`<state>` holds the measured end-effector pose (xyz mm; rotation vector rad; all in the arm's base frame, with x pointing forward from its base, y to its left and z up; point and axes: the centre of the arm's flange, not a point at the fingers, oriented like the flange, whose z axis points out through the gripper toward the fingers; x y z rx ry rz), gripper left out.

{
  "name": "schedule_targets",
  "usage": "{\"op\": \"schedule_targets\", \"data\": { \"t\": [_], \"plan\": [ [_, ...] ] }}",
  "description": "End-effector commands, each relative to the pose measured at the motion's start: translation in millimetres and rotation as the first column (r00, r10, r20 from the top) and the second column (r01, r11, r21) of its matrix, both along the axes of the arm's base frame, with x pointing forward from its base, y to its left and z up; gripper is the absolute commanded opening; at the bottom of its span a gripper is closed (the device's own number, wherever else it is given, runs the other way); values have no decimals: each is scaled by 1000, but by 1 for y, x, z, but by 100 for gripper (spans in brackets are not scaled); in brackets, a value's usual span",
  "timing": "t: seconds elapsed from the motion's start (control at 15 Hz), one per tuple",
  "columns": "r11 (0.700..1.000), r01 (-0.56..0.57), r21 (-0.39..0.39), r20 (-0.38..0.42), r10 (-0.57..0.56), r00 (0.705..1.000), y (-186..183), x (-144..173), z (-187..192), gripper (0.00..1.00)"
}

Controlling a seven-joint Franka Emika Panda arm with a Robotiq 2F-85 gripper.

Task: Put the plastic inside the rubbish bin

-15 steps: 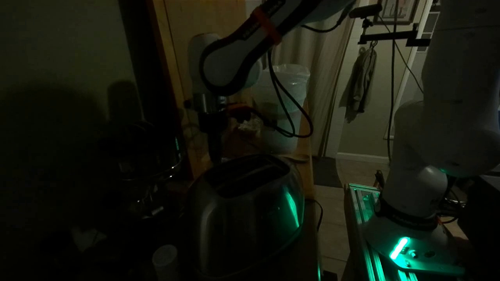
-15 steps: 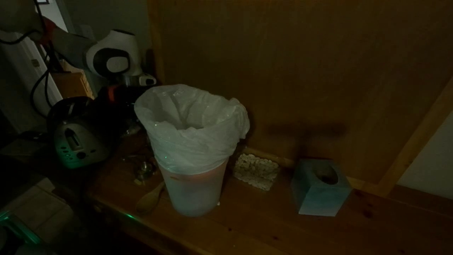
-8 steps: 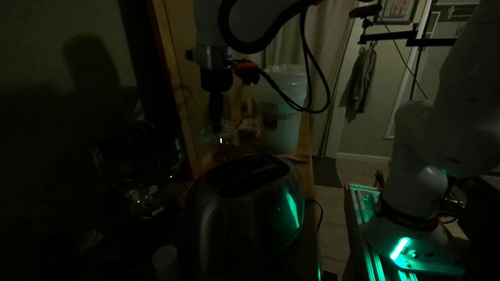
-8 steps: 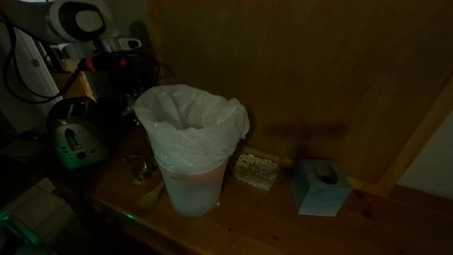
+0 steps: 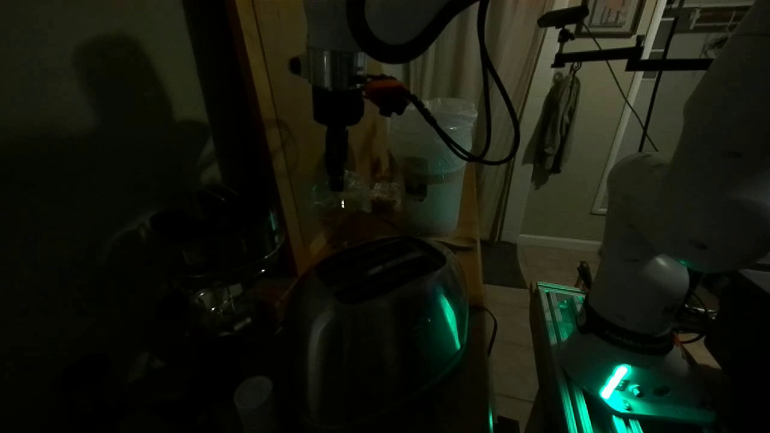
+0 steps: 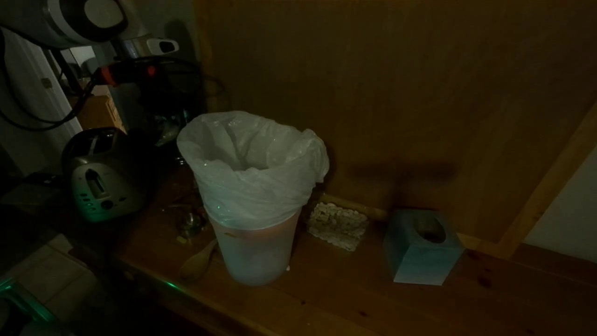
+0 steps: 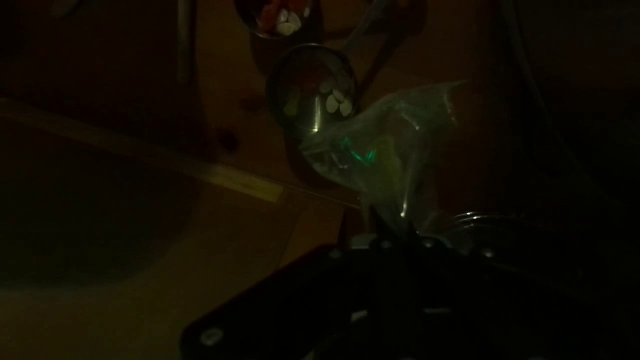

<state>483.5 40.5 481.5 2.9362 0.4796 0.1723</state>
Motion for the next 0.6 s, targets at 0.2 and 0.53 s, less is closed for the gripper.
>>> {"op": "schedule_targets", "data": {
  "t": [0.2, 0.53],
  "plan": [
    [997, 77, 9, 52, -77, 996, -62, -31, 68, 0],
    [980, 201, -11, 169, -196, 966, -109, -56, 140, 0]
  ]
}}
